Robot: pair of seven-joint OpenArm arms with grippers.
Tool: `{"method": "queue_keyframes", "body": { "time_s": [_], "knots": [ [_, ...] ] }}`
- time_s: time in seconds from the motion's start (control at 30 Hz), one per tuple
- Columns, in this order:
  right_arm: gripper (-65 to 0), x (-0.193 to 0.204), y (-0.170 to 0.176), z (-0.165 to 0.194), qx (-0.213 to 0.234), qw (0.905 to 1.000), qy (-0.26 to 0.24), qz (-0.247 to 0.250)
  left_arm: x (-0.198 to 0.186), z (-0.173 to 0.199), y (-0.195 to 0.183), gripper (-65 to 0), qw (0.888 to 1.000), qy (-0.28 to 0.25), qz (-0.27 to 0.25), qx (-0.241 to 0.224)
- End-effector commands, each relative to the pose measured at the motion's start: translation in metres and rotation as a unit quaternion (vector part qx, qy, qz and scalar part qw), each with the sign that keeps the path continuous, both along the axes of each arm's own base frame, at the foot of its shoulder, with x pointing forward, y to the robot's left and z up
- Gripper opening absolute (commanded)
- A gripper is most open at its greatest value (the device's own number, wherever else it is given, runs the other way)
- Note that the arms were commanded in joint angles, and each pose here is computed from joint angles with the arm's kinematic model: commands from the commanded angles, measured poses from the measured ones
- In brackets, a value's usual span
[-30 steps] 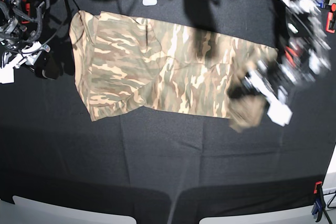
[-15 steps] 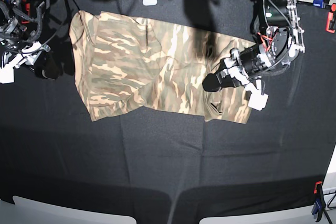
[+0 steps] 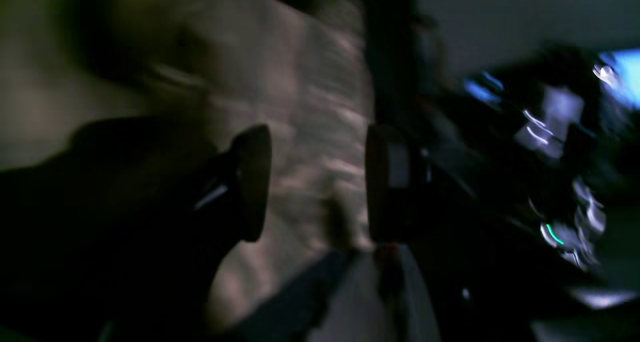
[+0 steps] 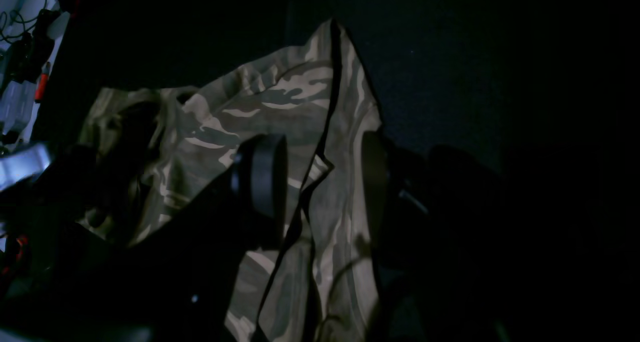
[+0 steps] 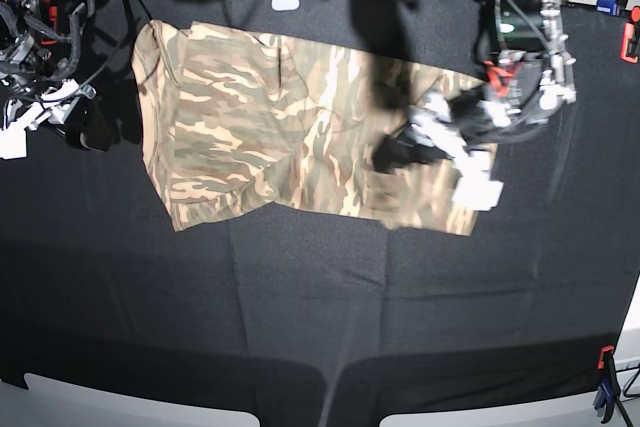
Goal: Layout the t-shirt on the table in an organized manner, then fold the t-shirt properly
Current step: 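Press the folded hem end down with the left gripper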
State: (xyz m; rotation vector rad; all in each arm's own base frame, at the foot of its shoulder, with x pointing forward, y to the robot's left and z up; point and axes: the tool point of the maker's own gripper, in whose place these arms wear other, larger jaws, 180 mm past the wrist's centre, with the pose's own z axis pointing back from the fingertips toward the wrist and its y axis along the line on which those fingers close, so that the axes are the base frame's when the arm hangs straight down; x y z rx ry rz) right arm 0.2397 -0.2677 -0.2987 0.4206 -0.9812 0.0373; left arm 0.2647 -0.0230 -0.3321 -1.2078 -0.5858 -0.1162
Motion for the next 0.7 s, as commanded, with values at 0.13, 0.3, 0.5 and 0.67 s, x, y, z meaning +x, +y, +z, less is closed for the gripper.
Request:
{"method": "queue_keyframes", "body": {
  "time_s": [0.13,0.3,0.5,0.67],
  "knots": [
    [-41.1,0.007,-0.002,0.017,0.0,0.9995,-0.031,0.001,-0.021,0.038,-0.042,-36.6,0.99,-0.071,-0.109,-0.054],
    [-41.1,0.007,-0.002,0.017,0.0,0.9995,-0.031,0.001,0.006,0.058,-0.033,-36.6,0.985,-0.121,-0.121,-0.024],
    [-41.1,0.007,-0.002,0.017,0.0,0.9995,-0.031,0.001,0.07,0.056,0.019,-36.6,0.97,-0.204,-0.048,0.121],
    [-41.1,0.008,-0.003,0.019,0.002,0.9993,-0.038,-0.002,0.1,0.033,0.056,-36.6,0.945,-0.24,0.068,0.213]
  ]
}}
